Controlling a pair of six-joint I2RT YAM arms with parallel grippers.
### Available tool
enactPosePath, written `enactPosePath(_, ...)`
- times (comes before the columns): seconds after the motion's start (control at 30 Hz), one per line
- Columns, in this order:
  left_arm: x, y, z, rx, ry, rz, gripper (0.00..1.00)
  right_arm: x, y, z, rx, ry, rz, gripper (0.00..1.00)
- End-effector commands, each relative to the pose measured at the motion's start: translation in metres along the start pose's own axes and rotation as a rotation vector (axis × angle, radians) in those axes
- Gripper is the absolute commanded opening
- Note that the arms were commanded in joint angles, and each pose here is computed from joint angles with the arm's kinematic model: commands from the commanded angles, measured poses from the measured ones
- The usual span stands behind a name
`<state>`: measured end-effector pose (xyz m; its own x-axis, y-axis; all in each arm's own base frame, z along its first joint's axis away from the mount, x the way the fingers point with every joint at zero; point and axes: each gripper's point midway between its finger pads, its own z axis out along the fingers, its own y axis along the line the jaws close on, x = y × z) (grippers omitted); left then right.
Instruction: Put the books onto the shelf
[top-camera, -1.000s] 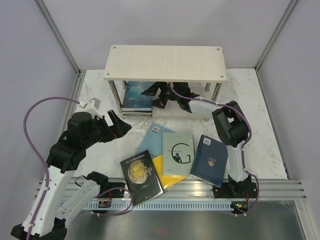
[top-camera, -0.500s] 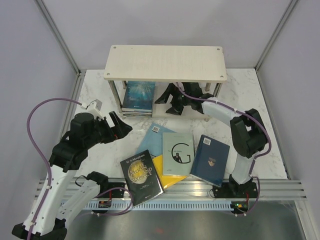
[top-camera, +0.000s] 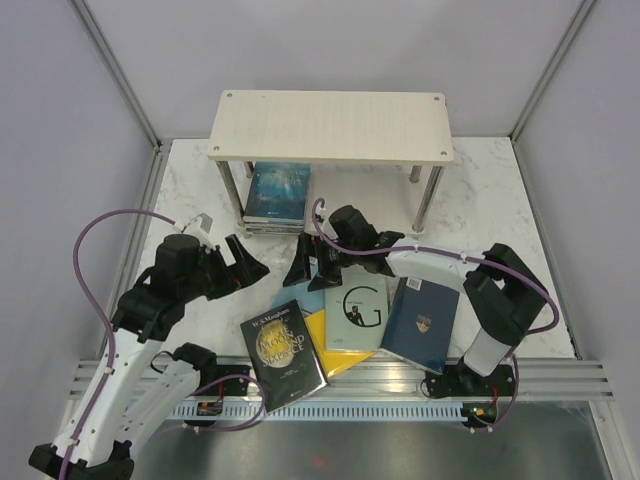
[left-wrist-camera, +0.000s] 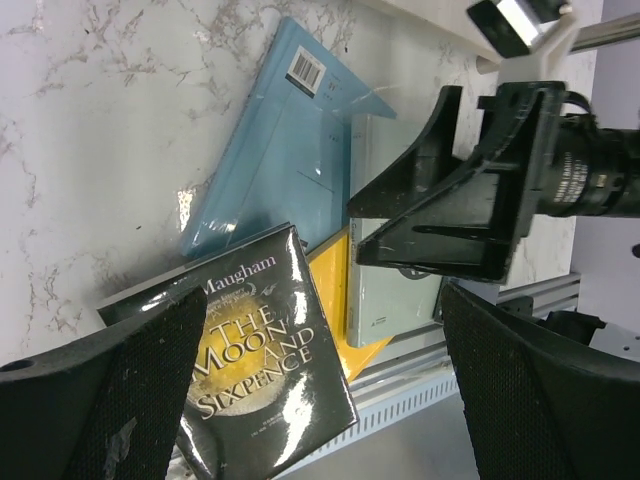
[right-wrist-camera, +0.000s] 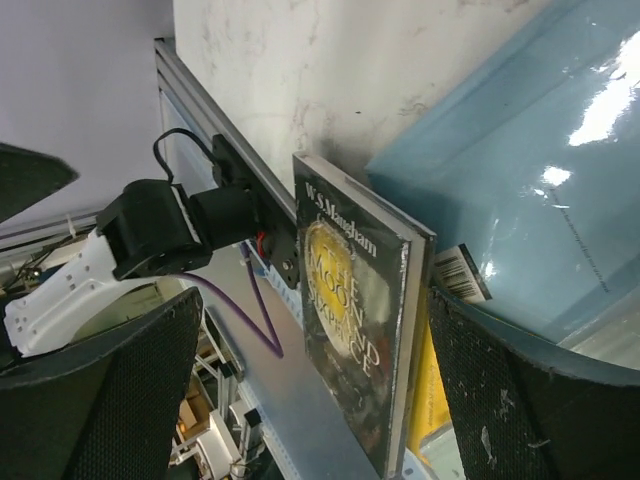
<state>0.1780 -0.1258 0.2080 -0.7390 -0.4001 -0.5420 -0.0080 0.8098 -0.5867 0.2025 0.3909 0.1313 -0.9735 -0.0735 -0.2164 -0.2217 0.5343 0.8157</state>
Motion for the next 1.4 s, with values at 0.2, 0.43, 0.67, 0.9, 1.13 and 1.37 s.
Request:
enactPosePath(0.2,-0.005,-0.018,-0.005,0.073,-0.017,-0.057,1.00,0.018,-0.024,0.027,0.043,0.048,-0.040,0.94)
enactPosePath(0.43,-0.004,-0.020,-0.009,0.087,-0.023,-0.063,1.00,0.060,-0.037,0.051,0.086,0.137,-0.057,0.94)
enactPosePath(0.67,0.001,-0.016,-0.016,0.082,-0.021,-0.067,1.00,0.072,-0.038,0.069,0.040,0.157,-0.038,0.94)
enactPosePath(0.9,0.007,-0.010,-0.020,0.077,-0.029,-0.080,1.00,0.081,-0.037,0.079,-0.047,0.178,-0.007,0.53)
enactPosePath(1.13,0.007,-0.010,-0.024,0.081,-0.042,-0.081,1.00,0.092,-0.039,0.078,-0.082,0.203,0.042,0.08)
enactPosePath(1.37,0.005,-0.010,-0.025,0.079,-0.052,-0.082,1.00,0.077,-0.016,0.057,-0.080,0.159,-0.004,0.00)
